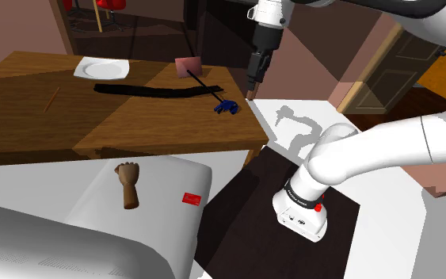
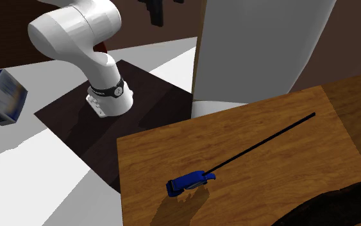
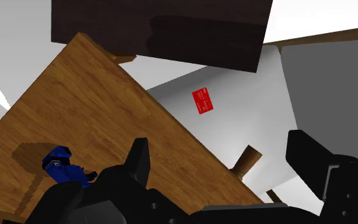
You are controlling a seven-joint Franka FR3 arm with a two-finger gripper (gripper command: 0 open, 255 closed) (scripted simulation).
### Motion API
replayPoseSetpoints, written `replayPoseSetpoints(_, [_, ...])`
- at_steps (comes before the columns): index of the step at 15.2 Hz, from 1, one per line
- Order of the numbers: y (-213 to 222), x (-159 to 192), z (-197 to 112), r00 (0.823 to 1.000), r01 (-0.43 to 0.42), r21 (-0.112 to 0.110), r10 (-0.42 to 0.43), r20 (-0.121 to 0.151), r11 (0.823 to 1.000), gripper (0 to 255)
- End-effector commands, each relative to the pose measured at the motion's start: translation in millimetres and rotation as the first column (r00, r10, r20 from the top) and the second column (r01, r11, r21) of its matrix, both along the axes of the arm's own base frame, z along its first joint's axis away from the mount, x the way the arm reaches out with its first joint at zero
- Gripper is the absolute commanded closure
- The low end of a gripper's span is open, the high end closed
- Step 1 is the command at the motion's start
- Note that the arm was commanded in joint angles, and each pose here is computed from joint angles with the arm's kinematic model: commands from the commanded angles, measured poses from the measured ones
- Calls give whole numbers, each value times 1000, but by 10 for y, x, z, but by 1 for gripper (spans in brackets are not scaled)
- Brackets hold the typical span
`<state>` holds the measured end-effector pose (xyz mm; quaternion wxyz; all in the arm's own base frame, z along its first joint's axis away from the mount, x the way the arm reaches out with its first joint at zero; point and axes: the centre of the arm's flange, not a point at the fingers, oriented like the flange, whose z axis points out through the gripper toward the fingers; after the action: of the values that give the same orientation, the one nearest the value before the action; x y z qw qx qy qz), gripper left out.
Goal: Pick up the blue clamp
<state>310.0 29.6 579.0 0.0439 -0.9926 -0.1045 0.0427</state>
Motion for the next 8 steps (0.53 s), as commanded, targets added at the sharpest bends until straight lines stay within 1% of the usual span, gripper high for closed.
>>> replayPoseSetpoints(1, [0, 0, 0, 1000, 0, 0, 0, 0, 1000, 0])
replayPoseSetpoints(4, [-228, 188, -243, 999, -50, 2, 50, 17, 999, 0])
replayPoseSetpoints(8, [-516, 462, -564, 992, -116, 4, 116, 40, 993, 0])
